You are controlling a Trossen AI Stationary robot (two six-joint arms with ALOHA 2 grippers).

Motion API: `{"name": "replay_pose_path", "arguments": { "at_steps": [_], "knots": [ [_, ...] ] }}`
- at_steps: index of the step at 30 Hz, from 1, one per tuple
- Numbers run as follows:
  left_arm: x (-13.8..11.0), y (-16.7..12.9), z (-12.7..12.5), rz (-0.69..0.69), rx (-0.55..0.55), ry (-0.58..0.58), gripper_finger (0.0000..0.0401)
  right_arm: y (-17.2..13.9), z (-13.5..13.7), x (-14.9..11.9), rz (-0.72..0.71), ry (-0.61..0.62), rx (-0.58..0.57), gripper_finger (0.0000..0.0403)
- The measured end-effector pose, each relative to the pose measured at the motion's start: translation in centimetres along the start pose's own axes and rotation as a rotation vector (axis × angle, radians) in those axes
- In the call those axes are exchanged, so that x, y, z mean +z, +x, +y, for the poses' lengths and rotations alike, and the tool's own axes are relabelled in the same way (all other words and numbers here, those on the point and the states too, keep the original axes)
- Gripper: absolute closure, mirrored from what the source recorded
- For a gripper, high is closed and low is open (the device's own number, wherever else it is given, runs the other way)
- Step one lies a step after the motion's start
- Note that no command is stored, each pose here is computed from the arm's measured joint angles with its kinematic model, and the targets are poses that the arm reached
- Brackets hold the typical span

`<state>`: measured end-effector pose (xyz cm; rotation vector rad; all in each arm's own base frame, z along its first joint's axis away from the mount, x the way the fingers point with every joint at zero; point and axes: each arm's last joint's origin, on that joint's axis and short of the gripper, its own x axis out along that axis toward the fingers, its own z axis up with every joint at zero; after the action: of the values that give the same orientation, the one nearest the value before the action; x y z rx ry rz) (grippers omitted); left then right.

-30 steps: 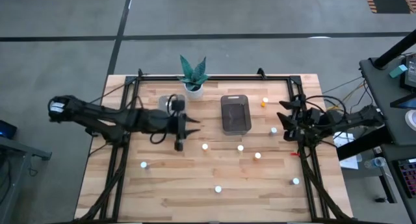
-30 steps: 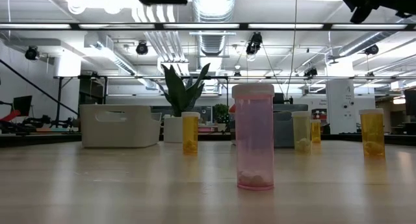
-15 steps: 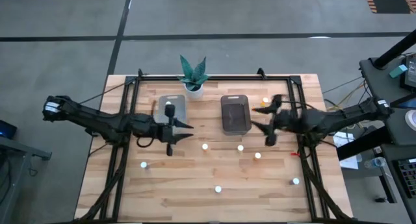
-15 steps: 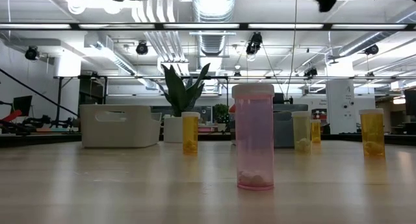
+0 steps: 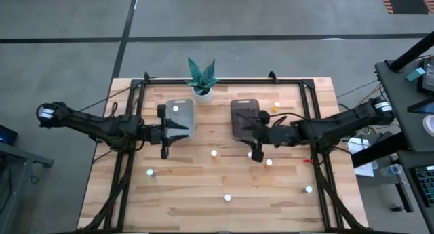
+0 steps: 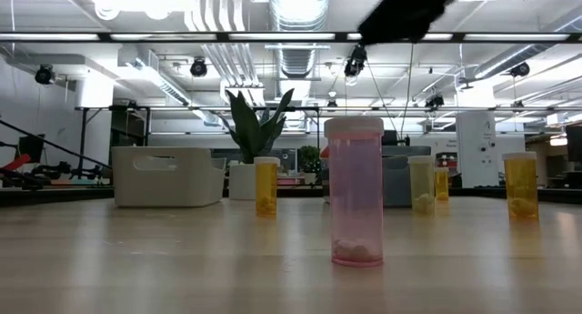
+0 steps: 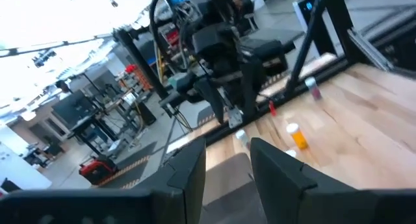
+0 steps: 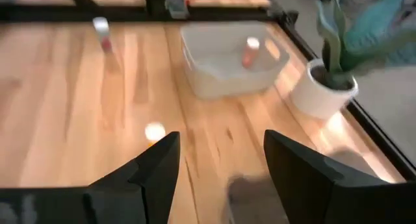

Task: Pick and place medicine bottles into bin by pill shape (circle, oval)
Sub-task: Put the bottom left orange tablet bottle into the gray bin

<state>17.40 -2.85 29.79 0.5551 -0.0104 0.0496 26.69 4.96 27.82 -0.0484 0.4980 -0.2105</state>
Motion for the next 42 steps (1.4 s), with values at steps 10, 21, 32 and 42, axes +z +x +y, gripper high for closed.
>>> {"name": "replay_pose_path", "arguments": {
  "at_steps": [10,21,32,42],
  "knots": [
    [0.1,-0.1,0.1,-0.010,0.008,-0.007,0.0295,4.8,2.6,0.9,0.210,-0.060,0.028,0.0188],
    [0.1,-0.1,0.1,-0.004,0.007,-0.006,0.0295,10.6,4.8,-0.4,0.327,-0.202,0.103,0.0188],
    [0.1,-0.2,0.1,-0.006,0.008,-0.007,0.0295,14.6,3.8,-2.0,0.326,-0.171,0.210,0.0188],
    [0.1,-0.2,0.1,-0.004,0.006,-0.007,0.0295,16.5,3.4,-2.8,0.292,-0.163,0.247,0.0188]
  ]
}}
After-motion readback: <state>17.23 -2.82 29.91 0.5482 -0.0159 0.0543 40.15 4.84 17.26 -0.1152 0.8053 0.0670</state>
